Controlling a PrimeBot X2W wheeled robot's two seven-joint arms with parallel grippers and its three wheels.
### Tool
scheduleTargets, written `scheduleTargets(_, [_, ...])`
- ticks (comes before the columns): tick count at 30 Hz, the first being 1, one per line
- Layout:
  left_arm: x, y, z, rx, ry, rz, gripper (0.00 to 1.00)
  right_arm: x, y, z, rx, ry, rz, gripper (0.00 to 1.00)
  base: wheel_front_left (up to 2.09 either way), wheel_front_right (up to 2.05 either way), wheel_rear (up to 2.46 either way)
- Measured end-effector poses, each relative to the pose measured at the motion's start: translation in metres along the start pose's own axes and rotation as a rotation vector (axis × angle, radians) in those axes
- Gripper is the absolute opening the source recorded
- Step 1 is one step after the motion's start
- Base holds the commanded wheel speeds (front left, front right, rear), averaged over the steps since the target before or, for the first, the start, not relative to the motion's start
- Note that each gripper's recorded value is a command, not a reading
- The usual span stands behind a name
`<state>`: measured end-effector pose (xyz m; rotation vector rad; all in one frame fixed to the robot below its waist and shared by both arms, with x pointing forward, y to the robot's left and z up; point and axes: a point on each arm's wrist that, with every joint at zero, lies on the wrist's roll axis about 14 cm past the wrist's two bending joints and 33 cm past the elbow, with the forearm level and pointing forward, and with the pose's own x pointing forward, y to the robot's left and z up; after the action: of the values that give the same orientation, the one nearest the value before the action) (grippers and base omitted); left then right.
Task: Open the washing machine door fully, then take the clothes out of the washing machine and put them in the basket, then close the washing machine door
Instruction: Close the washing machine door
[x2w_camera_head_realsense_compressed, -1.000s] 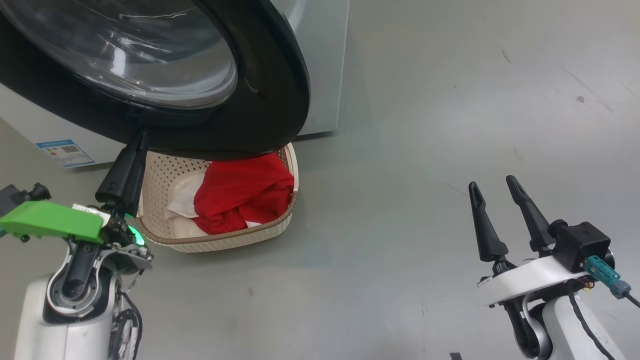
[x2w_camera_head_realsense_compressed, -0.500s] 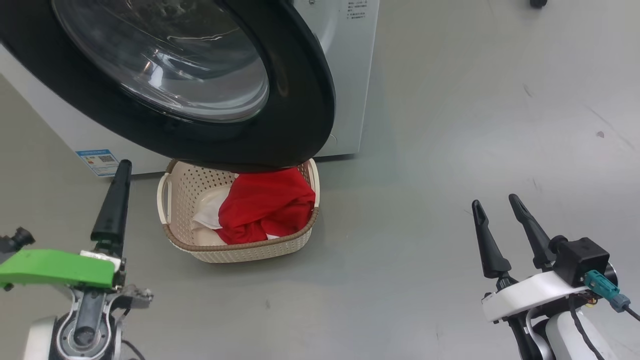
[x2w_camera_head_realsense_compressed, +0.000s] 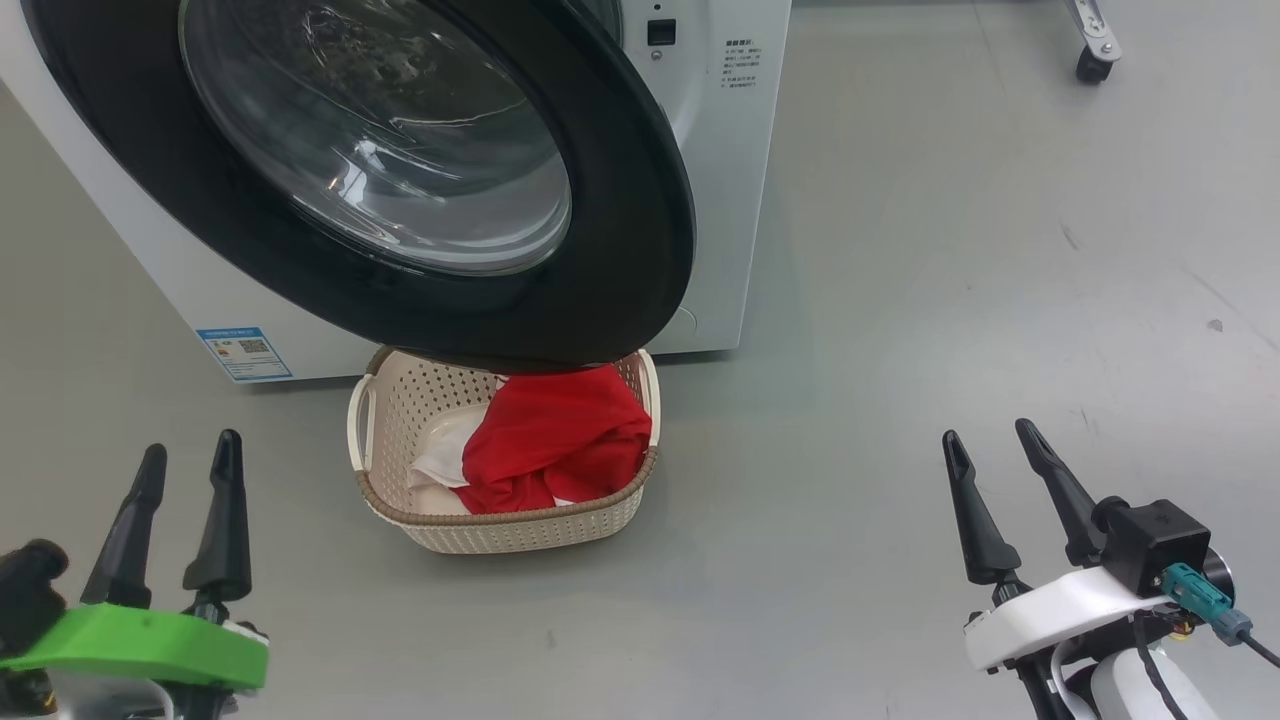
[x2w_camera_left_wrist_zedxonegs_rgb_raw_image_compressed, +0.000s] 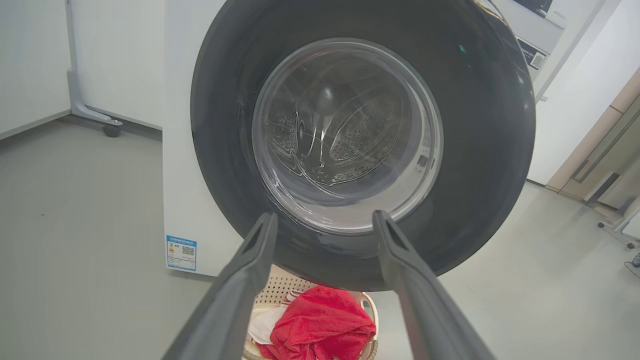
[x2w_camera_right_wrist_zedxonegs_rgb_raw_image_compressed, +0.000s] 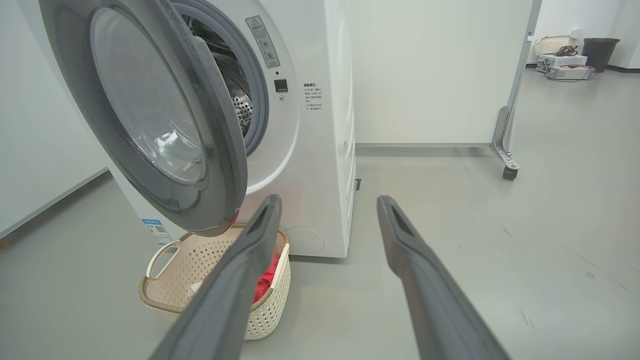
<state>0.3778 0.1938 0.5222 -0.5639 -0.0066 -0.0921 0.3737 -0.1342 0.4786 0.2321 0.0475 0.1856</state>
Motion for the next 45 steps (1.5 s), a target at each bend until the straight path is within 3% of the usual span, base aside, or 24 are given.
scheduleTargets(7, [-0.012,-0.006,-0.015,0.205,0.028,0.003,1.0,-0.005,-0.001,0.0,-0.006,0.0,-0.007,1.0,0.0,0.0,0.0])
scheduleTargets(15, [-0.03,0.0,-0.031,0.333,0.063,0.069,1.0,-0.009,0.0,-0.001,-0.01,0.01,-0.008,1.0,0.0,0.0,0.0])
scheduleTargets(45, [-0.035,-0.006,-0.038,0.334,0.038,0.116,1.0,-0.011,0.001,-0.001,-0.018,0.025,-0.005,1.0,0.0,0.0,0.0])
